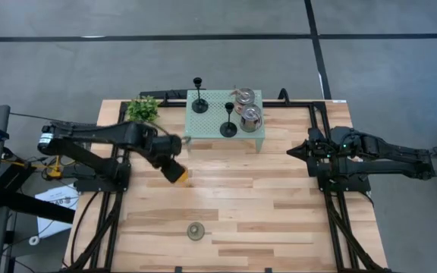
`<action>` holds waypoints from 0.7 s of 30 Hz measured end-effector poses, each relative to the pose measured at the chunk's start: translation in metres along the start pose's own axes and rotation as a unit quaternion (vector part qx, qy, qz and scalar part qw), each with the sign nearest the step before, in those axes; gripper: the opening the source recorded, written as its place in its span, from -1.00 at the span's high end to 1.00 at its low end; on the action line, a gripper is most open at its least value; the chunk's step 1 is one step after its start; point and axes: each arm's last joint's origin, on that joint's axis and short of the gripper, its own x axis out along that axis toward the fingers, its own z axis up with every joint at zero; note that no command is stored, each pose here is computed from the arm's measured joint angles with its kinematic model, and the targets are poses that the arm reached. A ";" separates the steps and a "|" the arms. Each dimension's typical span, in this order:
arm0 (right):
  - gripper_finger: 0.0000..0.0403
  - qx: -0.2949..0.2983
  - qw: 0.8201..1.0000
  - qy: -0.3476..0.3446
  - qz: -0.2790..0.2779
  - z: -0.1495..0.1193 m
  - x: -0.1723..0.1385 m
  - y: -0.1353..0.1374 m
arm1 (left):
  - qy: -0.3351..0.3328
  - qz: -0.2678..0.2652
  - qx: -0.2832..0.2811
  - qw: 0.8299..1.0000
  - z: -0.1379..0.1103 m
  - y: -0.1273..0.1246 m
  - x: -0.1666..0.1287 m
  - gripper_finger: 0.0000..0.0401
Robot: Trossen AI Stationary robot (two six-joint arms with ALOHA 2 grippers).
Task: Pick & Place candle stick holders
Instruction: Put the orange glass candle holder on the shelf
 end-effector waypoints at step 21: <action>1.00 0.000 1.000 0.000 0.000 0.000 0.000 0.000 | -0.126 0.061 0.045 0.989 0.100 0.029 -0.073 0.83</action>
